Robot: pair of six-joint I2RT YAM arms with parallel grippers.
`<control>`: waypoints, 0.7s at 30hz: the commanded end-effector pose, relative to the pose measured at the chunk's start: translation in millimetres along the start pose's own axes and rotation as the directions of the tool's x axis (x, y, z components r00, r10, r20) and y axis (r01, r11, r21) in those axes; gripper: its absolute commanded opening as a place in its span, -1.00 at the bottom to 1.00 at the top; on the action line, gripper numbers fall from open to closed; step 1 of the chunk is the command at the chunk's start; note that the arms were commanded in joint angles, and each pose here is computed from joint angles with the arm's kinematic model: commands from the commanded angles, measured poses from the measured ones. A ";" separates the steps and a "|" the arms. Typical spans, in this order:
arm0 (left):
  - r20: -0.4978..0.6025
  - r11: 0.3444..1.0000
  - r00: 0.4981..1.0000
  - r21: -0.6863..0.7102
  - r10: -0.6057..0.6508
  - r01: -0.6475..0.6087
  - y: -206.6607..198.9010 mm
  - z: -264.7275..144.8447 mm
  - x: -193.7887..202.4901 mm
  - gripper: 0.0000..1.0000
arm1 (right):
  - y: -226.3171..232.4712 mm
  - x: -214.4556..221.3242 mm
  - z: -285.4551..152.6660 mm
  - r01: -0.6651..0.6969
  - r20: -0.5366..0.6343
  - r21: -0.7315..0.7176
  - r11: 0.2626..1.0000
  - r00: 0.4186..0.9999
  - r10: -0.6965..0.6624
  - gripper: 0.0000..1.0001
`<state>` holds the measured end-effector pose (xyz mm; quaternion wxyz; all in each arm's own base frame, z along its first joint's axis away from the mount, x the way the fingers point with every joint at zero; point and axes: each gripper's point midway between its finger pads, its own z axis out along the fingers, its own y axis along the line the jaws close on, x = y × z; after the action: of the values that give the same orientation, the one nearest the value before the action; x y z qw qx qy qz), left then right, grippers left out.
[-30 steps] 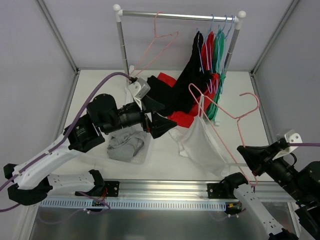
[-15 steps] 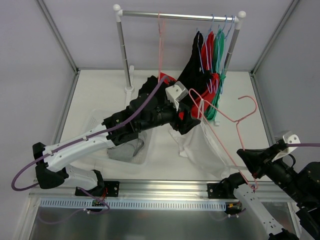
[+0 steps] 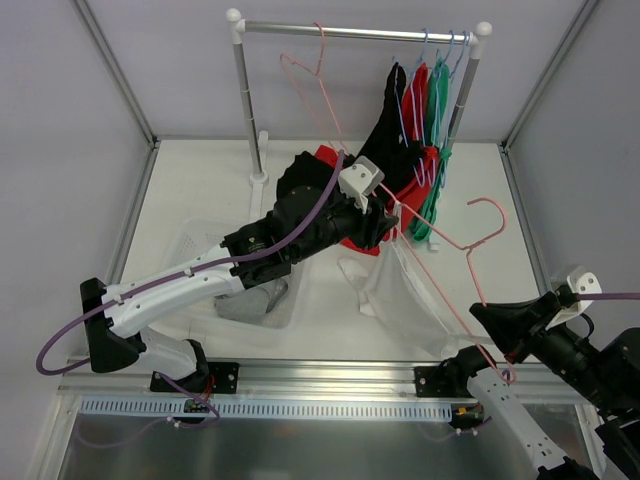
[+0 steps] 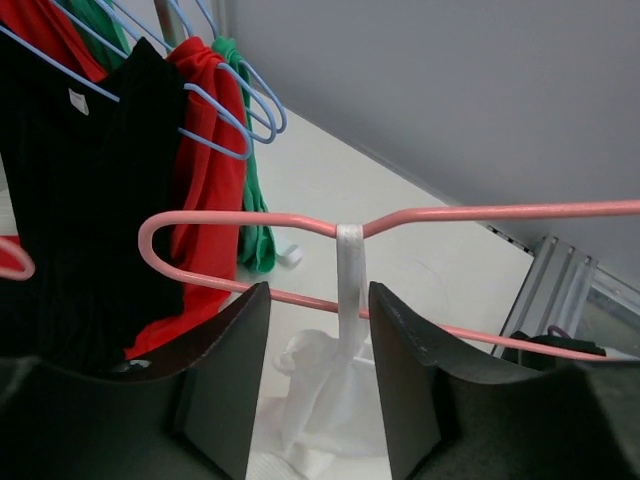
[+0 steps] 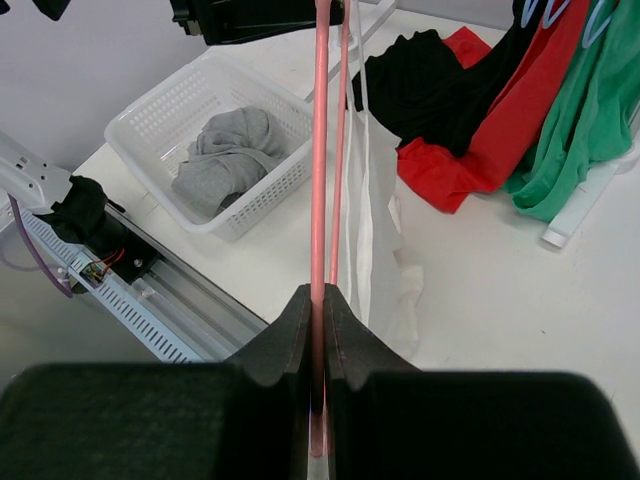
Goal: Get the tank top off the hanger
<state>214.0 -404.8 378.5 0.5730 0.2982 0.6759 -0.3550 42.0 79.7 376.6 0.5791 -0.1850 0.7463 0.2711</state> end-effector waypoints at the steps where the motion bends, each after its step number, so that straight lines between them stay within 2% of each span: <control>1: 0.132 1.000 0.991 -0.016 0.008 -0.006 0.0 -1.1 -39.6 -0.21 | 10.8 -16.0 4.0 0.006 0.036 -0.060 0.998 0.999 -0.004 -0.99; 4: 0.135 1.000 0.991 -0.025 0.003 0.000 1.7 -0.6 -39.2 -0.50 | 8.8 -15.1 5.5 0.005 0.031 -0.052 0.999 1.000 -0.003 -0.99; 6: 0.138 0.999 0.990 -0.036 0.001 0.003 3.3 -1.2 -38.8 -0.52 | 9.6 -14.2 5.7 0.003 0.029 -0.056 0.998 1.000 -0.001 -0.99; 9: 0.145 0.999 0.989 -0.045 -0.001 0.008 5.5 -1.8 -40.0 -0.73 | 12.4 -14.5 5.6 -0.001 0.028 -0.072 0.997 1.000 0.003 -0.99; 10: 0.148 0.999 0.989 -0.046 -0.002 0.009 5.7 -2.3 -41.1 -0.90 | 12.1 -14.2 5.5 -0.001 0.028 -0.070 0.998 1.000 0.003 -0.99; 11: 0.151 0.999 0.989 -0.051 -0.003 0.011 6.6 -2.5 -41.9 -1.00 | 11.3 -13.9 5.9 0.000 0.027 -0.067 0.998 1.000 0.002 -0.99; 18: 0.176 0.992 0.984 -0.127 -0.004 0.026 23.0 -21.0 -46.4 -1.00 | -21.5 6.7 20.2 0.011 -0.057 0.079 0.997 0.998 -0.006 -0.99; 20: 0.202 0.975 0.979 -0.215 -0.002 0.046 40.3 -32.8 -52.4 -1.00 | -19.7 13.4 24.1 0.027 -0.078 0.053 0.998 0.997 -0.023 -0.99; 21: 0.204 0.965 0.979 -0.257 0.004 0.049 48.3 -36.4 -52.0 -1.00 | -9.2 14.3 23.0 0.035 -0.072 -0.010 0.999 0.997 -0.036 -0.99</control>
<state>231.5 -380.8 391.5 0.6190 0.2427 0.6751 -0.3195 55.3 80.3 355.7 0.5561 -0.1853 0.7692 0.2545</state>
